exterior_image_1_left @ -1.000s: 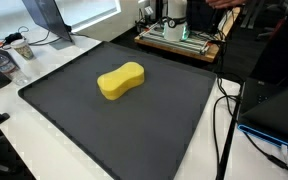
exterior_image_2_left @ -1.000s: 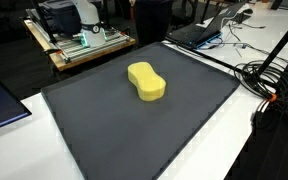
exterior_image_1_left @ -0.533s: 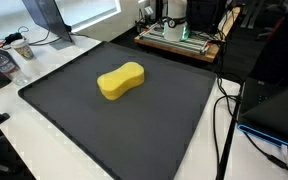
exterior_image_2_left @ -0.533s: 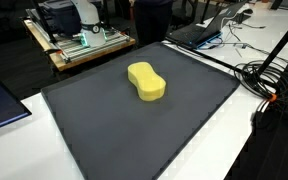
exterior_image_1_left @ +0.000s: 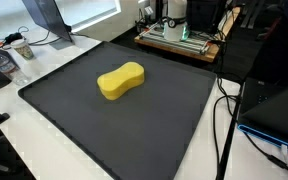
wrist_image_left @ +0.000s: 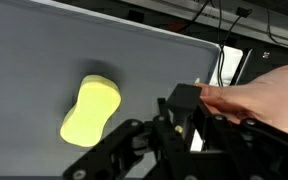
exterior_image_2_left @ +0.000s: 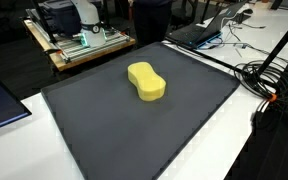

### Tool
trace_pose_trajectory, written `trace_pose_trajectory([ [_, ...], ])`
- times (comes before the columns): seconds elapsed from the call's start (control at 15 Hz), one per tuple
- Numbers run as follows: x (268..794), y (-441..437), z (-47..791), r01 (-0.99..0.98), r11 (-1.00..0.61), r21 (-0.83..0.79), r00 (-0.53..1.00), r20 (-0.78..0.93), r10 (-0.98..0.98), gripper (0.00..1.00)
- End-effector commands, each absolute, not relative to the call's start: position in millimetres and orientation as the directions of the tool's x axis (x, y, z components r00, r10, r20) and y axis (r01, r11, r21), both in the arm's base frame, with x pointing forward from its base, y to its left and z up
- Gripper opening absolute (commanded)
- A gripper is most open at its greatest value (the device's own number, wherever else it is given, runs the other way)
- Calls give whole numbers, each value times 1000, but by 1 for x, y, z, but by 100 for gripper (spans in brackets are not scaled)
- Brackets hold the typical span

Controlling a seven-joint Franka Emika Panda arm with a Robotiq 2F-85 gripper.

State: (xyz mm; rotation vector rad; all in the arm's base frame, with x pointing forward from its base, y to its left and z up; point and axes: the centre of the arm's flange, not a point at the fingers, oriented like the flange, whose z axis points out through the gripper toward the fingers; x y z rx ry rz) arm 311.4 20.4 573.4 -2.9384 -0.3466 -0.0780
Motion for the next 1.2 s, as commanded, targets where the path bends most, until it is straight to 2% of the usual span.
trace_pose_trajectory([
  [0.0, 304, 7, 571, 249, -946, -206, 968, 66, 241, 2],
  [0.67, 303, 6, 570, 239, -945, -223, 971, 66, 230, 4],
  [0.93, 294, 16, 582, 199, -969, -146, 979, 77, 190, 4],
  [1.13, 345, 79, 577, 147, -988, -39, 983, 116, 142, 4],
])
